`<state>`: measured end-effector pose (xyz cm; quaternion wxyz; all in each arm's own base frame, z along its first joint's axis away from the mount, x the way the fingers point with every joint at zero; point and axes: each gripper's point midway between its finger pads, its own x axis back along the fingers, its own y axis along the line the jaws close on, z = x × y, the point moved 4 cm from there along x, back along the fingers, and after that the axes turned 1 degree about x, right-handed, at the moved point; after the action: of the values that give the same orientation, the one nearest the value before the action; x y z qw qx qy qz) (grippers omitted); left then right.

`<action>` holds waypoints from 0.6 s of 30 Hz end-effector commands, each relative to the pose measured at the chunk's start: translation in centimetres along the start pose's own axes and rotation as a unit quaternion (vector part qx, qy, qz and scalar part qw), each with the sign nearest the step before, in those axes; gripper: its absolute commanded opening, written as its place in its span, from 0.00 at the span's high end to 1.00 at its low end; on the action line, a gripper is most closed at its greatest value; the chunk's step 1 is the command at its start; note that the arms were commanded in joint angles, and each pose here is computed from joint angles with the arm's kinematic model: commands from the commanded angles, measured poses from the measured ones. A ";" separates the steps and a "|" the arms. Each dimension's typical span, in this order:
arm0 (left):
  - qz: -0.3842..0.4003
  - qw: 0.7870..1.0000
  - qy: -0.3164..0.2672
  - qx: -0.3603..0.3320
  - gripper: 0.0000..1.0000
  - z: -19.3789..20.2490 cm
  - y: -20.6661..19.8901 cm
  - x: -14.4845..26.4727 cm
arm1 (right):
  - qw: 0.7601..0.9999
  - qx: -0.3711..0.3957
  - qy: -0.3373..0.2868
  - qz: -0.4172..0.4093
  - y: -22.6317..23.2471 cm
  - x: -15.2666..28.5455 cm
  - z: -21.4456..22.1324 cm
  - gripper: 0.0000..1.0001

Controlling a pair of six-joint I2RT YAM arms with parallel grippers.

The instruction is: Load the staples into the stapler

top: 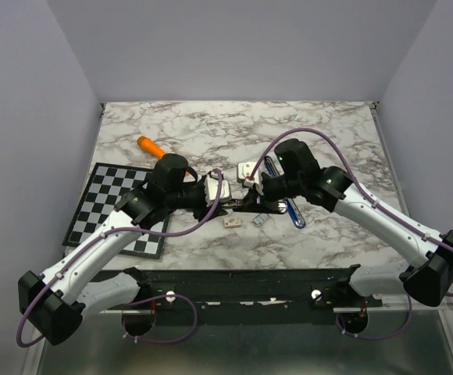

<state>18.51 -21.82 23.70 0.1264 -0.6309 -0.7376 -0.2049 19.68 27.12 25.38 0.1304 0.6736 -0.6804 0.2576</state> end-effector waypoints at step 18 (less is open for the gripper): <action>-0.524 0.828 -0.125 0.154 0.01 2.4 6.9 10.7 | 0.860 -0.278 0.084 0.420 -11.3 9.6 12.2 0.99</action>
<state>22.88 -13.82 28.26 -0.0024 -0.2830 -0.9498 -0.1338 28.71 15.00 20.98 0.2814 0.3377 -0.8801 0.1792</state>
